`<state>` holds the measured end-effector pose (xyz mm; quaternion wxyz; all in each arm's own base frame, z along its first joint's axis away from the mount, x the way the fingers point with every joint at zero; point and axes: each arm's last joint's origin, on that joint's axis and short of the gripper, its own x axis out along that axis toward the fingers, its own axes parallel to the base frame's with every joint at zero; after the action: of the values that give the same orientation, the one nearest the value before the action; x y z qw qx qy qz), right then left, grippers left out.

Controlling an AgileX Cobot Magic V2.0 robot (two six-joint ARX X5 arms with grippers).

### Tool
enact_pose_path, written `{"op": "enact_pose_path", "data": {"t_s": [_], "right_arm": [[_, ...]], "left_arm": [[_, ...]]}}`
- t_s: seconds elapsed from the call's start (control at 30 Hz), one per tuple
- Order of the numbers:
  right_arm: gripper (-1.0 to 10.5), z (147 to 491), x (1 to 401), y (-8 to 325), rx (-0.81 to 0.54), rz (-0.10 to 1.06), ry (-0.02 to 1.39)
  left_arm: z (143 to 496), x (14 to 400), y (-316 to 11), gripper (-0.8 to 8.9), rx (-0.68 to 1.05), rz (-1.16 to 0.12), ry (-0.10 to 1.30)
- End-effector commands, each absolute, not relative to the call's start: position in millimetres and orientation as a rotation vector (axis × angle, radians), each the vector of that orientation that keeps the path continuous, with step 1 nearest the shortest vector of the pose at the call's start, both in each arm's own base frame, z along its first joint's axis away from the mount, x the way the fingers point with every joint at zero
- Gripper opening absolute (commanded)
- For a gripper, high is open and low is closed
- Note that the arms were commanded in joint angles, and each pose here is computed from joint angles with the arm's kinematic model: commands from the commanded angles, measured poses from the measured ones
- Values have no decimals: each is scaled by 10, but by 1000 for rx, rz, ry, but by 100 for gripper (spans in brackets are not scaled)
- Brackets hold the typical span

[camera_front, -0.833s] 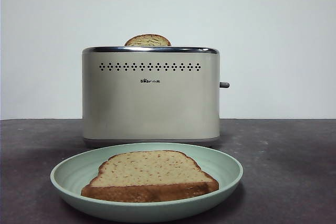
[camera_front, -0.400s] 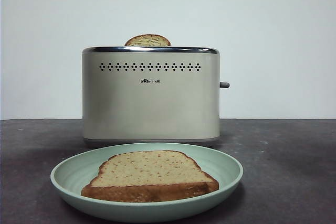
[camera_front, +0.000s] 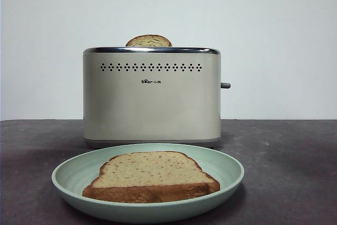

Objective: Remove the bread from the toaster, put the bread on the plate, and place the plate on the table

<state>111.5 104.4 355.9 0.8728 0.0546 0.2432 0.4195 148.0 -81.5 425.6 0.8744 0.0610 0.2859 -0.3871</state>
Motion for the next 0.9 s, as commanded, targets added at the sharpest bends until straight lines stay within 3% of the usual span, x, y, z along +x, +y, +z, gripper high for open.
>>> {"op": "enact_pose_path", "data": {"t_s": [0.03, 0.23, 0.4, 0.57, 0.9], "right_arm": [[4, 3609, 1112, 1059, 107, 890, 482], [4, 3607, 1114, 1061, 107, 890, 483], [4, 3608, 1113, 1060, 107, 890, 483], [4, 3609, 1113, 1060, 107, 889, 482], [4, 3609, 1114, 1060, 107, 889, 482]], "left_arm": [[4403, 1383, -690, 8, 145, -776, 443], [4348, 1185, -367, 8, 122, -602, 139], [3960, 1001, -183, 8, 139, -421, -26], [3475, 871, -99, 8, 143, -307, -51], [2584, 864, -68, 8, 78, -254, 54]]}}
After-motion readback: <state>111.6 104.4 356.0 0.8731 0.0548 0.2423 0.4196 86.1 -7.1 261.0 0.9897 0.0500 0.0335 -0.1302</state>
